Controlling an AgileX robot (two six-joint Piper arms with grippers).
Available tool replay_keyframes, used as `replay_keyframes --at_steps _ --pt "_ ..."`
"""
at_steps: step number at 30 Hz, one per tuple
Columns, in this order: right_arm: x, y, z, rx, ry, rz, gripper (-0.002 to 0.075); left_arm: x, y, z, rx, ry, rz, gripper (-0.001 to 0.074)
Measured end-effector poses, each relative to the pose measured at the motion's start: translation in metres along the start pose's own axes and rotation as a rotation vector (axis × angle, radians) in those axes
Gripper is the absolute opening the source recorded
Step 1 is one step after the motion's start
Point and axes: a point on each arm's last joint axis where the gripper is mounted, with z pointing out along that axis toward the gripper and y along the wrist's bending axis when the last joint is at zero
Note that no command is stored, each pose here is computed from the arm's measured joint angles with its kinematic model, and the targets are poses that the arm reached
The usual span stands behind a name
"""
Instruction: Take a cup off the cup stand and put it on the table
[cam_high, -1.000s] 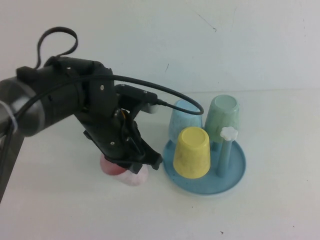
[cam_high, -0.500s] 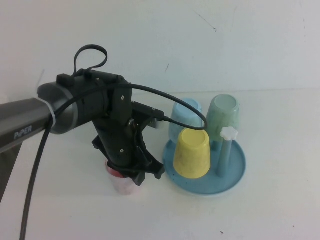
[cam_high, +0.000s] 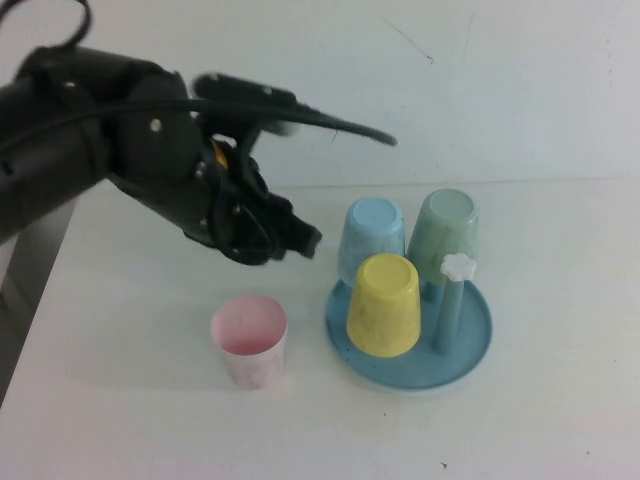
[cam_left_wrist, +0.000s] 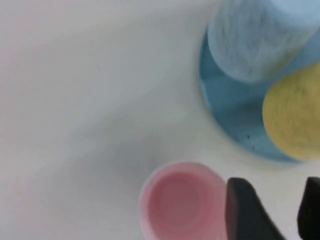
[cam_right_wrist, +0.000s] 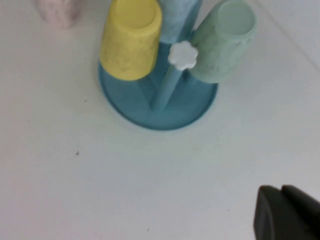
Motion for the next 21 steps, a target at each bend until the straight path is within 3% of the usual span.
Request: replay_keyframes --at_steps 4,7,14,21 --pt "0.013 0.010 -0.008 0.108 -0.106 -0.006 0.0004 -0.004 0.004 -0.051 -0.069 -0.197 -0.013 0.0086" --pt "0.029 0.021 -0.012 0.178 -0.172 -0.006 0.0004 -0.001 0.007 -0.090 -0.115 -0.322 -0.026 0.0025" --pt "0.072 0.049 -0.011 0.268 -0.253 -0.004 0.0004 0.037 0.009 -0.170 -0.119 -0.572 -0.079 0.0003" --pt "0.106 0.067 0.003 0.306 -0.294 0.052 0.0004 0.108 0.012 -0.192 -0.080 -0.744 -0.081 0.0000"
